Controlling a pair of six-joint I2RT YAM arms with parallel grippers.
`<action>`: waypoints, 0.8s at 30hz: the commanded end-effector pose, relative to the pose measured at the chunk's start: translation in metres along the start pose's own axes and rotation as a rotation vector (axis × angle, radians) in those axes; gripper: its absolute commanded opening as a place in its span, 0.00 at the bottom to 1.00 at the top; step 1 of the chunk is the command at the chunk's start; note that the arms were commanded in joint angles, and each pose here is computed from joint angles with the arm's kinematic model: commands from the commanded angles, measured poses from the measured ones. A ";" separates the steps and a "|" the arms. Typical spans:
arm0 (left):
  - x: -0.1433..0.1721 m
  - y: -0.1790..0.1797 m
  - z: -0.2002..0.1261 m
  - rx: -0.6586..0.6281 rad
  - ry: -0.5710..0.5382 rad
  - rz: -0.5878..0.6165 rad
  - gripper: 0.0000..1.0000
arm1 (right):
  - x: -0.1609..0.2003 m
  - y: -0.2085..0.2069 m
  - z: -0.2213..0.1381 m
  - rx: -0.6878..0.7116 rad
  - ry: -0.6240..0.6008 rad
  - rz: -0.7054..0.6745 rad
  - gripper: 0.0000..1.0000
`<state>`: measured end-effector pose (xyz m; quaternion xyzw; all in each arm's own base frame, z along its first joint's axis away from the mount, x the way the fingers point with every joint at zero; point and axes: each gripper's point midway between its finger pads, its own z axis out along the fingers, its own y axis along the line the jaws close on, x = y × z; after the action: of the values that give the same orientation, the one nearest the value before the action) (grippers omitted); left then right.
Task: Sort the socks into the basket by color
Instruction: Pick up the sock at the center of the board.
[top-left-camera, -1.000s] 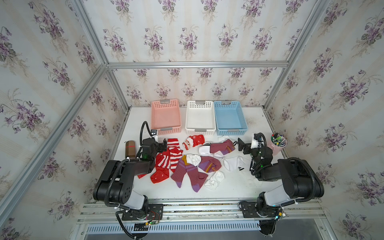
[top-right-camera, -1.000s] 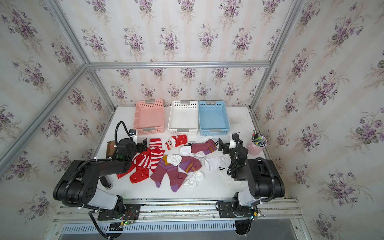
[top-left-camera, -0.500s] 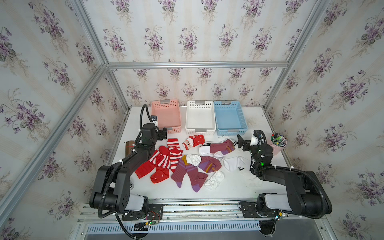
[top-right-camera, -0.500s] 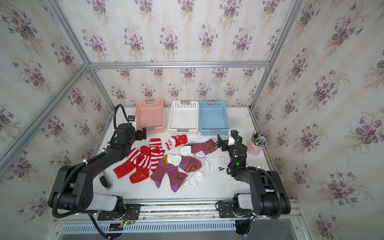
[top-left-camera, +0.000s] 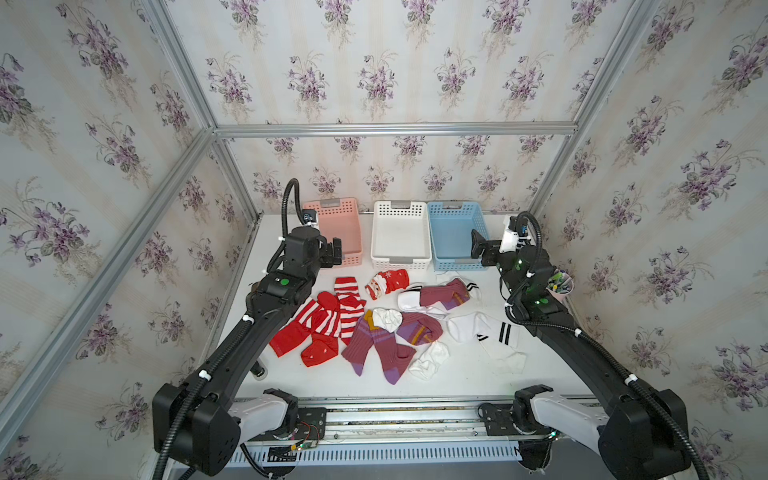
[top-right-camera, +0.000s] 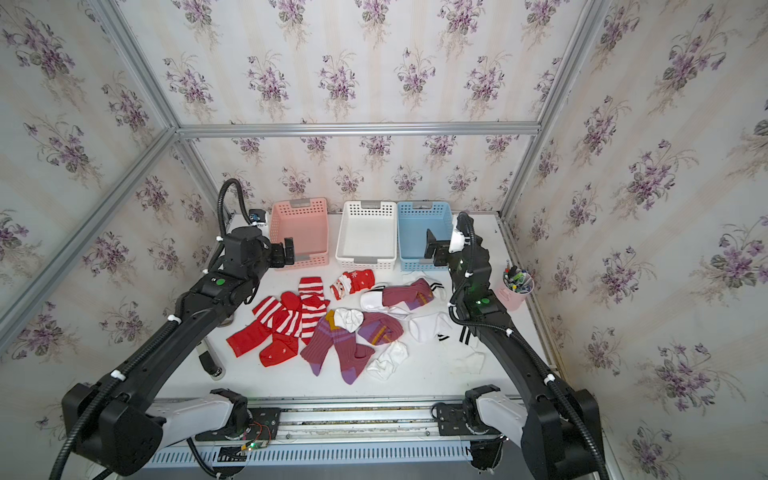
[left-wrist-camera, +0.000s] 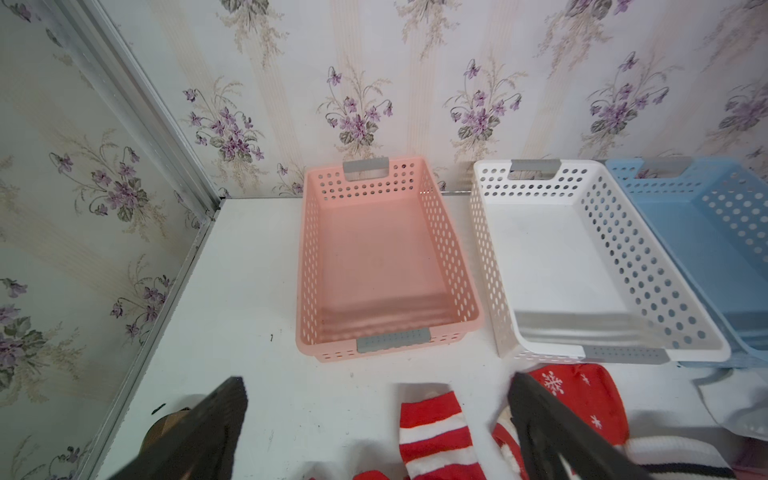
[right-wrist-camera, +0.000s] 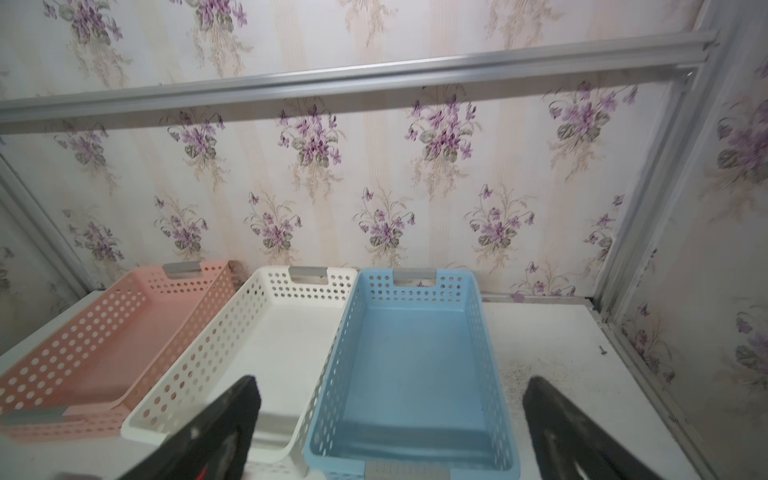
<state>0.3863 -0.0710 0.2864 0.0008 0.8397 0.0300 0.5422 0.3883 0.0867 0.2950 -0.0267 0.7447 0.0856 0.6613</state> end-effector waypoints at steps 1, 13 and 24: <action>0.004 0.003 -0.008 -0.032 0.041 -0.014 1.00 | 0.024 0.010 -0.001 -0.041 0.125 0.074 1.00; 0.015 -0.022 -0.007 0.096 0.130 -0.016 1.00 | 0.055 0.063 0.012 -0.160 0.351 0.049 0.89; 0.053 -0.044 -0.013 0.192 0.249 -0.039 1.00 | 0.122 0.157 -0.023 -0.352 0.520 0.040 0.85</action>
<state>0.3628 -0.1077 0.2475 0.0360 0.8937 -0.0409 0.4453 0.3372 0.2333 0.2014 -0.1506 0.8563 0.2039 0.4499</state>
